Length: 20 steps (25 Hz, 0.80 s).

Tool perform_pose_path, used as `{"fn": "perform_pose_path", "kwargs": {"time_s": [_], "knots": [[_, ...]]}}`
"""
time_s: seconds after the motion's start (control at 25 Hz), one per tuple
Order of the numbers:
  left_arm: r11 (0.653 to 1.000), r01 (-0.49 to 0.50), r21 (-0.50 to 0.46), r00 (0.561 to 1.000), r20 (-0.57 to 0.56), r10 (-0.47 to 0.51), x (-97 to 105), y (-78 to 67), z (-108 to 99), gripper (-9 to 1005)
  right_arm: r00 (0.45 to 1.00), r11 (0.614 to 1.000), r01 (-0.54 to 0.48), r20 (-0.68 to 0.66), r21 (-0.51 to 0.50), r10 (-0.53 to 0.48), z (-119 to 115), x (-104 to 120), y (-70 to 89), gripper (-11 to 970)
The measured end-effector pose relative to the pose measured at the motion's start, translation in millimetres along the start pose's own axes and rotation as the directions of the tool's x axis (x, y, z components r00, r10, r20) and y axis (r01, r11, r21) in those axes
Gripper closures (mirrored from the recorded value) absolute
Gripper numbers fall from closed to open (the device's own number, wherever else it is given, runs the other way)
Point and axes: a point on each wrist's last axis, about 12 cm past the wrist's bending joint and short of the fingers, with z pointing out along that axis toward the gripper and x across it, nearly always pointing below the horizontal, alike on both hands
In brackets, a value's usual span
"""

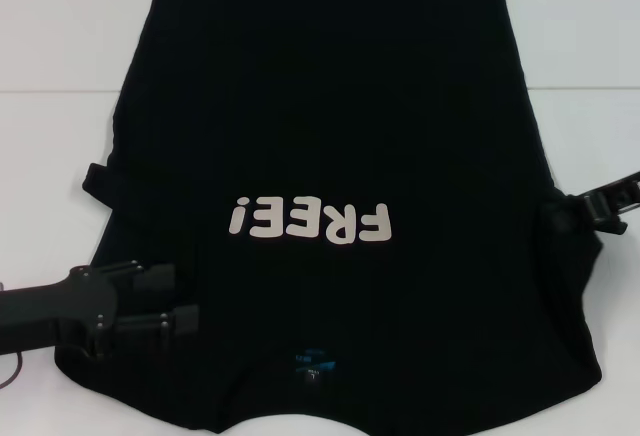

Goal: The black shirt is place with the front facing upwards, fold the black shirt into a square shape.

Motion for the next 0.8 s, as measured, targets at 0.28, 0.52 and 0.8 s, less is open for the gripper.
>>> {"fn": "perform_pose_path", "kwargs": {"time_s": [0.28, 0.52, 0.8], "knots": [[1.0, 0.002, 0.003, 1.0, 0.001, -0.002, 0, -0.1, 1, 168, 0.992, 0.993, 0.11, -0.072, 0.04, -0.107, 22, -23, 25.8, 853], [1.0, 0.012, 0.006, 1.0, 0.003, -0.012, 3, -1.1, 1, 168, 0.983, 0.987, 0.153, -0.109, 0.04, -0.148, 40, -37, 44.4, 847], [1.0, 0.017, 0.01, 1.0, 0.005, -0.017, 4, -1.8, 3, 168, 0.985, 0.992, 0.114, -0.126, -0.054, -0.12, 55, -46, 62.3, 839]]}}
